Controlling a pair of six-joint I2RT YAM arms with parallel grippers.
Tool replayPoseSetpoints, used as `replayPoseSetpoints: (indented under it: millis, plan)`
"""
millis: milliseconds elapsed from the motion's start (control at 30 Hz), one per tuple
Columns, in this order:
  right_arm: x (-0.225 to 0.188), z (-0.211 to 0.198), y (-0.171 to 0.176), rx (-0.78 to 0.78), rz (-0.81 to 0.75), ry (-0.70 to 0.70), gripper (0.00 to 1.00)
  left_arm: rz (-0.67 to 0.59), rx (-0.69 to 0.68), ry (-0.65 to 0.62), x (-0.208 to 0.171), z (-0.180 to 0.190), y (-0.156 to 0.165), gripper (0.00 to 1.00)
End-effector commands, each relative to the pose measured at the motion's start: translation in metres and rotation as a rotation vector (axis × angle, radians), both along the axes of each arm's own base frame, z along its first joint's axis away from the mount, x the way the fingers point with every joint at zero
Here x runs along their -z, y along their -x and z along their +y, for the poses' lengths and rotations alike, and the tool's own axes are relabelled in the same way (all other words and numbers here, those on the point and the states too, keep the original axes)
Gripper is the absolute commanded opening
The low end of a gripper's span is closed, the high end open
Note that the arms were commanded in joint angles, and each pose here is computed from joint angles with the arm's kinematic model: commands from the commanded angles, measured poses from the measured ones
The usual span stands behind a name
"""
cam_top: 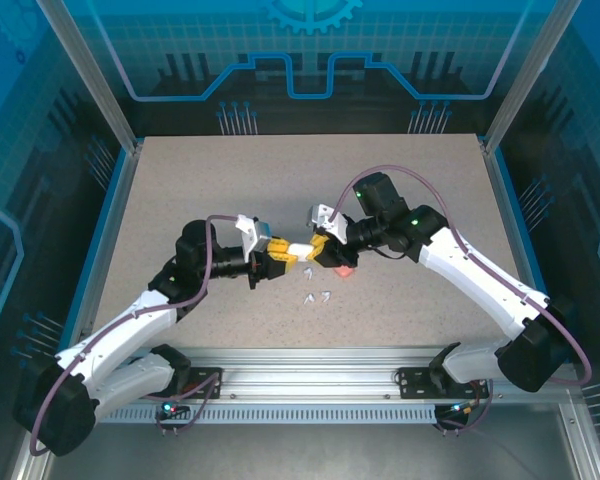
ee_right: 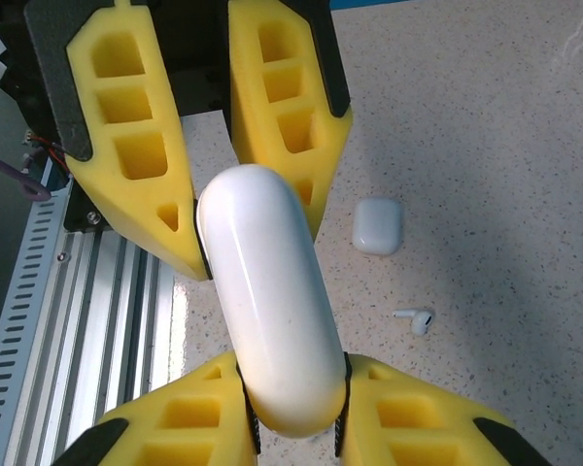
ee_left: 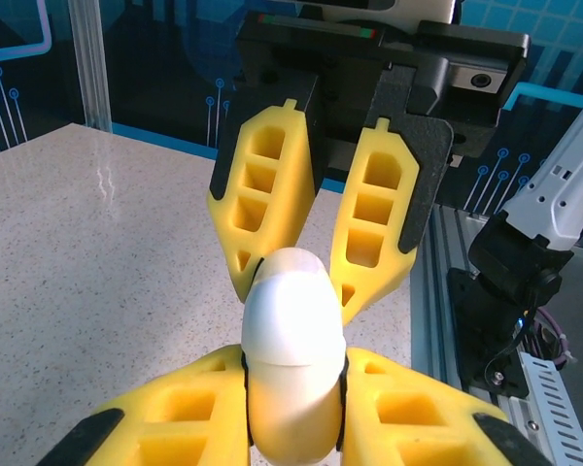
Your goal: Insert the wireless bluetooth earbuds into the charging case
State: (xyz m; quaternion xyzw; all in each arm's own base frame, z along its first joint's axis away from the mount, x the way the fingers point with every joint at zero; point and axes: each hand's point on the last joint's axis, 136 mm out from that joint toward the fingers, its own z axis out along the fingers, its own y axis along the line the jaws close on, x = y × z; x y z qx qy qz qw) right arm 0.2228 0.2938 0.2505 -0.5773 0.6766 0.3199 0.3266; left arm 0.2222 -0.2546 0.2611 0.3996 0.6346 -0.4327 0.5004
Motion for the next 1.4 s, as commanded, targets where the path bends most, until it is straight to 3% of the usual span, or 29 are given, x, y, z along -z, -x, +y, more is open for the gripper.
replayPoseSetpoints:
  millis: [0,333,533,667,900,1367]
  plan:
    - [-0.015,0.005,0.005,-0.034,0.006,-0.043,0.2,-0.037,0.032,-0.003,0.0,-0.004,0.006,0.28]
    - [-0.011,0.007,0.003,-0.031,0.026,-0.038,0.2,-0.026,0.055,-0.011,0.002,-0.01,0.006,0.37]
    - [-0.009,0.006,0.002,-0.024,0.03,-0.031,0.23,-0.02,0.056,-0.017,0.002,-0.011,0.006,0.22]
    - [-0.009,0.004,0.0,-0.008,0.021,-0.024,0.34,-0.021,0.05,-0.018,0.002,-0.011,0.006,0.09]
    - [-0.013,0.001,-0.006,0.035,-0.016,-0.029,0.6,-0.02,0.049,-0.025,0.003,-0.011,0.006,0.04]
    - [-0.018,-0.004,-0.026,0.13,-0.04,-0.023,0.61,-0.017,0.056,-0.038,0.006,-0.013,0.008,0.02]
